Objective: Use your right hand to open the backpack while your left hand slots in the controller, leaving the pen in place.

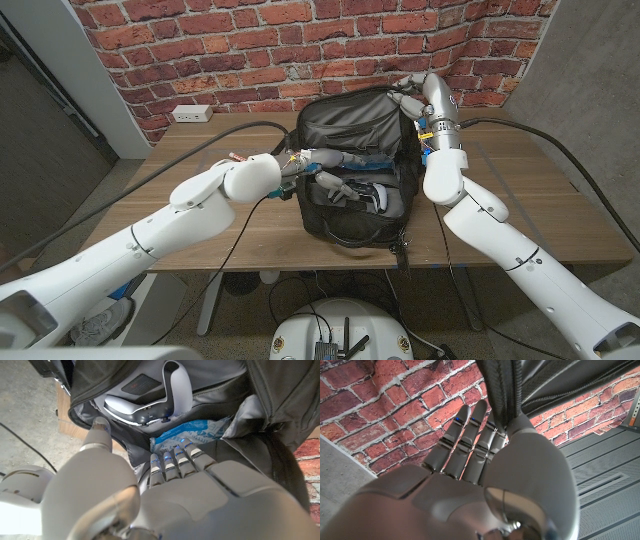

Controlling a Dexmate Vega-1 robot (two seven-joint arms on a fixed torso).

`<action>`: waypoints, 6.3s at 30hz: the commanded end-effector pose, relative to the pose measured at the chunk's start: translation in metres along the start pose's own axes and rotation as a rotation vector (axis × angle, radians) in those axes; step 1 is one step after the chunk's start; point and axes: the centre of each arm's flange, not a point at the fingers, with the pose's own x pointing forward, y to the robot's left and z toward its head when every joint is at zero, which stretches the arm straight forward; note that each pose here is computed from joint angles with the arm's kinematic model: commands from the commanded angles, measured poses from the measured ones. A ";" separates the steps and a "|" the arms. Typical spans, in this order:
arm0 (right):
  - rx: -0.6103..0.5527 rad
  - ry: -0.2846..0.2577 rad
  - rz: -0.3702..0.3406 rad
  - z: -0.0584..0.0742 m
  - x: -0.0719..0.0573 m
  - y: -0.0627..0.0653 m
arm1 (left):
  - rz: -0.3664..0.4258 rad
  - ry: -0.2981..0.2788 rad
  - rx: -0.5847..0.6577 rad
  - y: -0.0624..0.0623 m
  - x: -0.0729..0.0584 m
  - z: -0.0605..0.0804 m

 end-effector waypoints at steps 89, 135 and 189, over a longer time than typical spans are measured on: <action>0.008 0.142 0.022 -0.010 -0.013 -0.003 | 0.037 -0.017 -1.106 0.016 -0.105 -0.150; 0.046 0.093 0.199 -0.008 -0.044 -0.013 | 0.250 0.102 -1.071 0.032 -0.098 -0.184; 0.013 -0.051 0.358 -0.029 -0.097 -0.022 | 0.882 0.068 -1.138 -0.051 -0.112 -0.218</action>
